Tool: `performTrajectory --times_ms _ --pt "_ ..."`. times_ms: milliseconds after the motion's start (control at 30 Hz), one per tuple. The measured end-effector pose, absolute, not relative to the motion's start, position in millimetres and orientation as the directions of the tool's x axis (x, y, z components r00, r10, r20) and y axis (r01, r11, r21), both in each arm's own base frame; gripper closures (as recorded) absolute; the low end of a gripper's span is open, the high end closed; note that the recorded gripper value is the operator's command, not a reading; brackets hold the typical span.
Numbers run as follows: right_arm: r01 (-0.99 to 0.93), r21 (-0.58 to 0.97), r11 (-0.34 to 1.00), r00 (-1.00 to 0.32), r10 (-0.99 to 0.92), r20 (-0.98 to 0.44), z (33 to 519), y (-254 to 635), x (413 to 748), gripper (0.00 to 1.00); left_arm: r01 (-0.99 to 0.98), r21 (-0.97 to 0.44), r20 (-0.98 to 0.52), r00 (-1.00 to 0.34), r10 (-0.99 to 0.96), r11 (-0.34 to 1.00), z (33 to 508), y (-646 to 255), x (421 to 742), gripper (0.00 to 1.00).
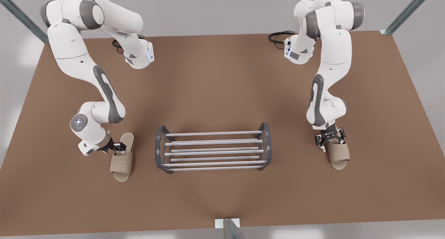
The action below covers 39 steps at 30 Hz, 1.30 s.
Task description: Place the right shoe on the shoe rack with the right arm, and place the left shoe on the shoe rack with the left arm
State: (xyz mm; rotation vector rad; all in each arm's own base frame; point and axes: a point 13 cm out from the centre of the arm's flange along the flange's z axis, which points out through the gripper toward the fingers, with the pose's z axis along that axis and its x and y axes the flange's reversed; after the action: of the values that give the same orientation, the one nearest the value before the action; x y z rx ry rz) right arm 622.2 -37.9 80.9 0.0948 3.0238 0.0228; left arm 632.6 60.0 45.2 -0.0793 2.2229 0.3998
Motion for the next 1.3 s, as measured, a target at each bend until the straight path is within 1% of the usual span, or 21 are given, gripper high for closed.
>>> performTrajectory --times_ms 267,300,333,367,433,467,567,633,767,867,900,933,1000,1033,1067,1100,1133,1167,1200,1300 --pt "0.051 0.019 0.998 -0.99 0.054 -0.131 83.1 -35.0 631.4 0.0 -0.202 0.247 -0.784 -0.616 0.074 0.948 53.0 61.8 646.1 0.0" --pt "0.051 0.02 0.998 -0.99 0.053 -0.13 80.8 -35.0 631.3 0.0 -0.202 0.247 -0.785 -0.616 0.073 0.948 53.2 61.8 646.3 0.07" --pt "0.051 0.02 0.998 -0.99 0.053 -0.13 78.4 -34.8 631.1 0.0 -0.202 0.247 -0.785 -0.615 0.073 0.948 53.3 61.7 646.5 0.21" --pt "0.05 0.021 0.999 -0.99 0.053 -0.128 75.1 -34.5 630.7 0.0 -0.202 0.247 -0.785 -0.615 0.073 0.948 53.3 61.7 646.5 0.37" --pt "0.05 0.023 0.998 -0.99 0.053 -0.128 69.1 -34.6 630.6 0.0 -0.204 0.246 -0.785 -0.615 0.071 0.947 53.3 62.4 646.4 0.45" --pt "0.05 0.024 0.998 -0.99 0.053 -0.13 67.6 -34.7 631.9 0.0 -0.205 0.246 -0.785 -0.616 0.071 0.947 53.3 62.6 646.4 0.46" --pt "0.047 0.026 0.999 -0.989 0.051 -0.14 65.0 -33.8 638.5 0.0 -0.202 0.246 -0.786 -0.614 0.073 0.948 55.1 61.4 647.4 0.55" --pt "0.047 0.027 0.999 -0.988 0.05 -0.144 63.1 -33.6 641.4 0.0 -0.196 0.245 -0.788 -0.611 0.077 0.949 56.8 58.0 648.6 0.79" --pt "0.045 0.029 0.999 -0.987 0.049 -0.152 61.1 -33.8 647.8 0.0 -0.193 0.236 -0.796 -0.601 0.076 0.952 64.9 51.7 652.4 0.79" --pt "0.045 0.029 0.999 -0.986 0.049 -0.157 60.9 -34.2 650.3 0.0 -0.184 0.218 -0.812 -0.579 0.073 0.958 82.5 38.2 659.8 0.79" --pt "0.044 0.029 0.999 -0.986 0.048 -0.157 60.7 -34.3 650.6 0.0 -0.184 0.203 -0.822 -0.565 0.065 0.962 95.8 32.7 664.3 0.79" --pt "0.044 0.029 0.999 -0.986 0.048 -0.157 60.0 -34.4 650.9 0.0 -0.185 0.175 -0.839 -0.541 0.048 0.967 119.6 25.0 671.1 0.79" --pt "0.044 0.029 0.999 -0.986 0.048 -0.157 59.5 -34.5 651.5 0.0 -0.178 0.079 -0.883 -0.469 -0.014 0.981 198.8 -0.5 685.1 0.79" --pt "0.043 0.029 0.999 -0.986 0.048 -0.157 59.1 -34.5 651.6 0.06 -0.154 0.03 -0.899 -0.437 -0.04 0.988 238.4 -21.6 687.3 0.79" --pt "0.043 0.03 0.999 -0.986 0.047 -0.157 58.9 -34.5 651.6 0.34 -0.118 -0.014 -0.91 -0.41 -0.061 0.993 274.1 -48.6 686.3 0.79" --pt "0.042 0.03 0.999 -0.986 0.047 -0.157 58.8 -34.4 651.7 0.58 -0.068 -0.055 -0.919 -0.386 -0.077 0.996 307.5 -82.0 681.9 0.79" --pt "0.042 0.03 0.999 -0.986 0.046 -0.157 58.7 -34.5 651.7 0.7 -0.009 -0.096 -0.928 -0.362 -0.093 0.995 344.1 -117.9 675.7 0.79" --pt "0.04 0.031 0.999 -0.987 0.044 -0.157 58.6 -34.0 651.5 0.79 0.056 -0.136 -0.933 -0.344 -0.109 0.989 380.8 -154.4 665.1 0.79" --pt "0.039 0.032 0.999 -0.987 0.043 -0.158 58.6 -34.6 651.5 0.79 0.126 -0.174 -0.934 -0.335 -0.123 0.977 415.6 -190.5 649.4 0.79" --pt "0.032 0.031 0.999 -0.987 0.036 -0.158 59.0 -37.5 651.6 0.79 0.325 -0.241 -0.931 -0.345 -0.123 0.915 483.7 -291.5 592.4 0.79"
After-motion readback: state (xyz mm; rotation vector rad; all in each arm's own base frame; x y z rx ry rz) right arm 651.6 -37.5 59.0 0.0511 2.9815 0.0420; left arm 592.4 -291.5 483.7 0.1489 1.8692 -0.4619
